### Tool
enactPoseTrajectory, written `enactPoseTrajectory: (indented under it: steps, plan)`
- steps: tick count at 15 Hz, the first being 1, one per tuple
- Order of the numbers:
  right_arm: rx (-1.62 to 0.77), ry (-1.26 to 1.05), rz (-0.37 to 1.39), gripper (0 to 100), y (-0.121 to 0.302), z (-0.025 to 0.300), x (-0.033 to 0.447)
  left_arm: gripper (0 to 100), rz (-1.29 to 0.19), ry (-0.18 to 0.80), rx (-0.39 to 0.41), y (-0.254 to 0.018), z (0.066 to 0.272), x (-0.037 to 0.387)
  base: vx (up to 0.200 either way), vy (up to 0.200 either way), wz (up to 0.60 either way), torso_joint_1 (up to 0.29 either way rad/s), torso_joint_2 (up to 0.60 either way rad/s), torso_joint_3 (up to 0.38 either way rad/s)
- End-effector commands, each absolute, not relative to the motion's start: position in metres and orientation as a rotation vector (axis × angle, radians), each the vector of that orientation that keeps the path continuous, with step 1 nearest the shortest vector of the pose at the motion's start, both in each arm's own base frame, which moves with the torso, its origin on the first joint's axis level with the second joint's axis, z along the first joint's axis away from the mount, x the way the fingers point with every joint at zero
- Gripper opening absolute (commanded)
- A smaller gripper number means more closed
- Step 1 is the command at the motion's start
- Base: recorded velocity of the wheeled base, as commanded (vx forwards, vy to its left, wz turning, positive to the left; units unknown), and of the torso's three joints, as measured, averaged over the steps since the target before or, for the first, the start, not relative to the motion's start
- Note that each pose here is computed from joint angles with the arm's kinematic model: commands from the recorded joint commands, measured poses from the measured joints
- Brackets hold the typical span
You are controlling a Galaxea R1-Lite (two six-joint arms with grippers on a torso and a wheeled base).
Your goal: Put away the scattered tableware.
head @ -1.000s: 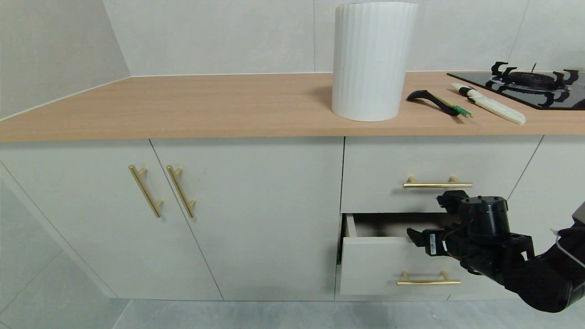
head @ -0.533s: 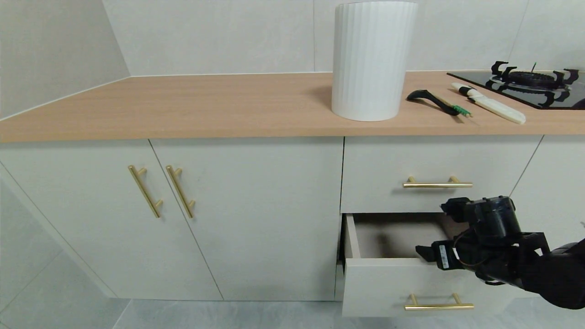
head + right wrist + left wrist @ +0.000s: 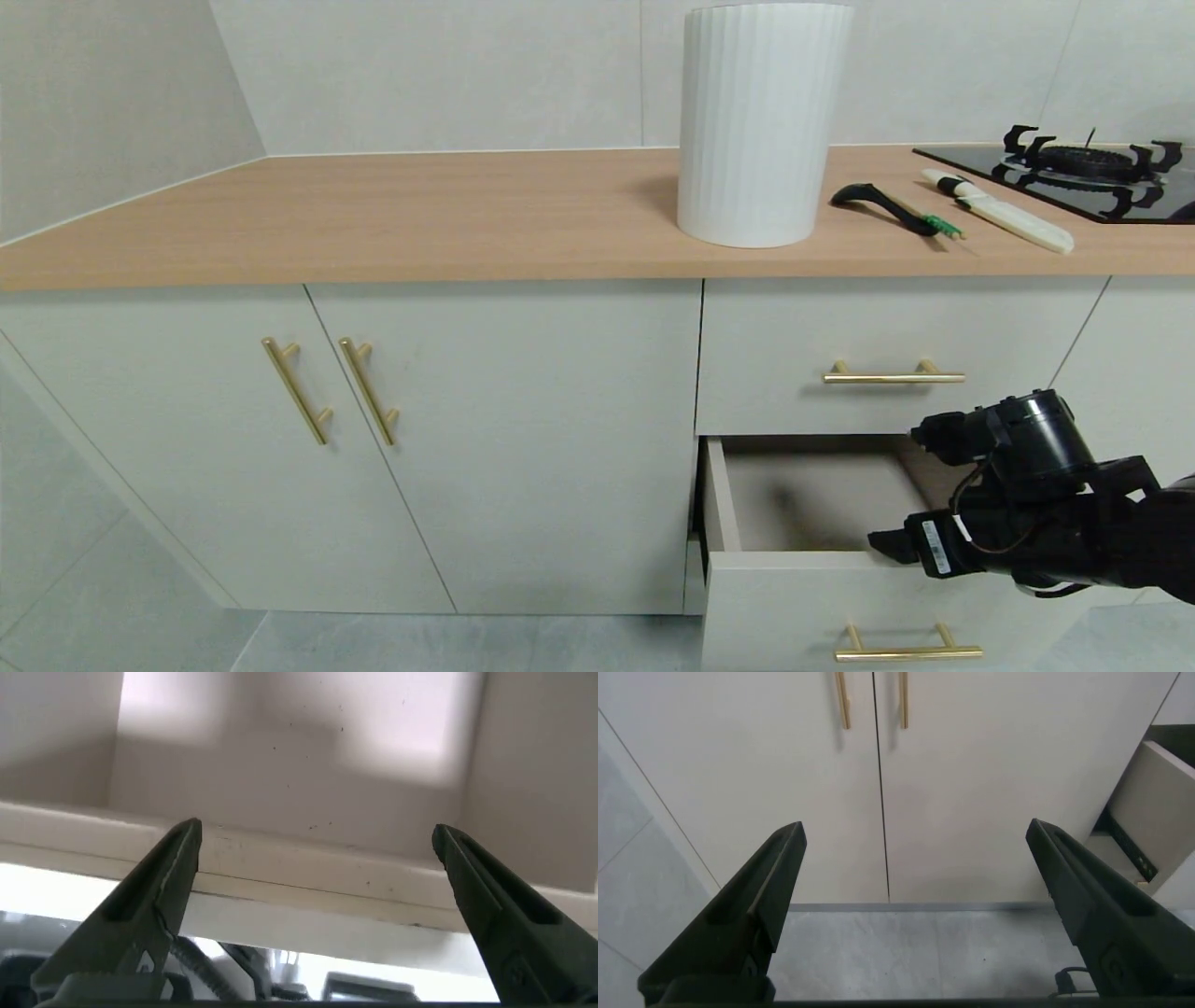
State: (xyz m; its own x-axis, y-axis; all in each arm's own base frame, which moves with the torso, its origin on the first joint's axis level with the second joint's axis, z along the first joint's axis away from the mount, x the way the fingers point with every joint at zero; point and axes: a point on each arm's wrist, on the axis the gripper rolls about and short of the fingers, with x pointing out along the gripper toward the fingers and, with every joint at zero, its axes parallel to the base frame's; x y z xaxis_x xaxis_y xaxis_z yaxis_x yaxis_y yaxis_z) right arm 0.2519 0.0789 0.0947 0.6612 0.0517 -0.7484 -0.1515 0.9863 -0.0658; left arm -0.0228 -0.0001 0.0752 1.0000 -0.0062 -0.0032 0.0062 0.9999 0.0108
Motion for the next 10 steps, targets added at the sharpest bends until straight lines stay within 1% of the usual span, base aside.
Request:
enactPoseTrajectory:
  steps: [1, 10]
  plan:
    - [-0.128, 0.840, 0.116, 100, 0.078, 0.098, 0.250, 100, -0.006, 0.005, 0.011, 0.000, 0.075, -0.023, 0.000, 0.000, 0.00, 0.000, 0.00, 0.000]
    - [-0.277, 1.004, 0.182, 100, 0.078, 0.099, 0.225, 100, -0.006, 0.005, 0.011, 0.000, 0.075, -0.023, 0.000, 0.000, 0.00, 0.000, 0.00, 0.000]
